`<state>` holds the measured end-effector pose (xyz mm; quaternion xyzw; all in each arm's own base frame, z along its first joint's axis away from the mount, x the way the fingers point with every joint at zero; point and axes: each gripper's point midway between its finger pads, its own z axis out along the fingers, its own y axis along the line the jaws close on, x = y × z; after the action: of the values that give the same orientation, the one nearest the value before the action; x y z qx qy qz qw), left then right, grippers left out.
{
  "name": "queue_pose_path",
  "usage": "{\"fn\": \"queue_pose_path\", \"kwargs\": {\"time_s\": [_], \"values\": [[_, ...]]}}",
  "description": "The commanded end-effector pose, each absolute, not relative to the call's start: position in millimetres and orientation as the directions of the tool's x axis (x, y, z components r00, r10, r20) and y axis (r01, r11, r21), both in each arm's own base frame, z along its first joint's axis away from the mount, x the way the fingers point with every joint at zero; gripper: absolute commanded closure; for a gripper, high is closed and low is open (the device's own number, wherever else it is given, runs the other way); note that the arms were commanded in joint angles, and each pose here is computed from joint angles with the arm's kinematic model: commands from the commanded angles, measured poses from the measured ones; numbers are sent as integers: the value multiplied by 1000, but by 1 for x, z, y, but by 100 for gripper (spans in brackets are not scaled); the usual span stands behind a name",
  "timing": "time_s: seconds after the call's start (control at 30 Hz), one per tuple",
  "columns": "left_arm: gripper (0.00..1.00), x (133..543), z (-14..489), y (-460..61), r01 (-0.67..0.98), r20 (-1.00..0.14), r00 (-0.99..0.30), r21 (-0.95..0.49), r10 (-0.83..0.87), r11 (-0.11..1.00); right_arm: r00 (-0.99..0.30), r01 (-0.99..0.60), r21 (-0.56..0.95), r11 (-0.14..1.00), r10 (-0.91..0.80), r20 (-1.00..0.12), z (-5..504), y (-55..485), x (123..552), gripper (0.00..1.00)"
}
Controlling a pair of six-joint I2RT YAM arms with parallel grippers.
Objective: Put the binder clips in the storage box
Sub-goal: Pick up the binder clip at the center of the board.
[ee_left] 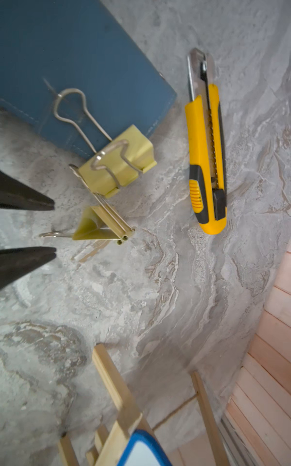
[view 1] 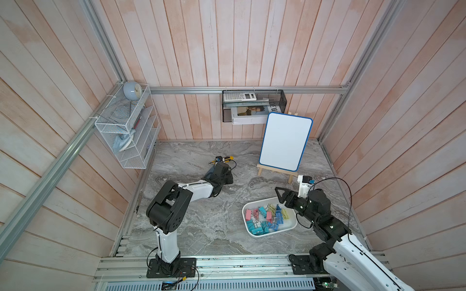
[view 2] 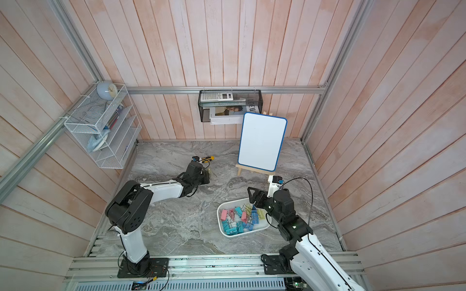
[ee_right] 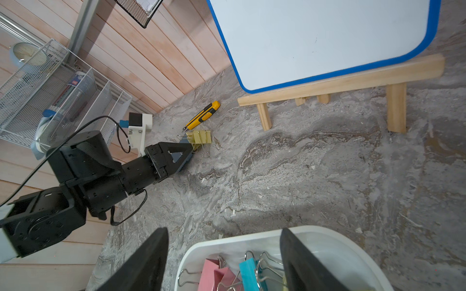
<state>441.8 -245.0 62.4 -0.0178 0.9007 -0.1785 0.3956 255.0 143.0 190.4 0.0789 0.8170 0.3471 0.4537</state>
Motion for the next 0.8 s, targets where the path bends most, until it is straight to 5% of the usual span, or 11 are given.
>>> {"fn": "queue_pose_path", "kwargs": {"time_s": [0.0,0.27,0.77], "values": [[67,454,60,-256,152,-735,-659,-338,-160,929,-568,-206,617,759,421,-707,184,143,255,27],[66,455,40,-262,161,-715,-683,-349,-151,923,-580,-210,608,766,403,-708,180,147,260,26],[99,440,34,-267,165,-658,-740,-381,-141,910,-573,-135,609,782,439,-692,165,131,261,19]]}}
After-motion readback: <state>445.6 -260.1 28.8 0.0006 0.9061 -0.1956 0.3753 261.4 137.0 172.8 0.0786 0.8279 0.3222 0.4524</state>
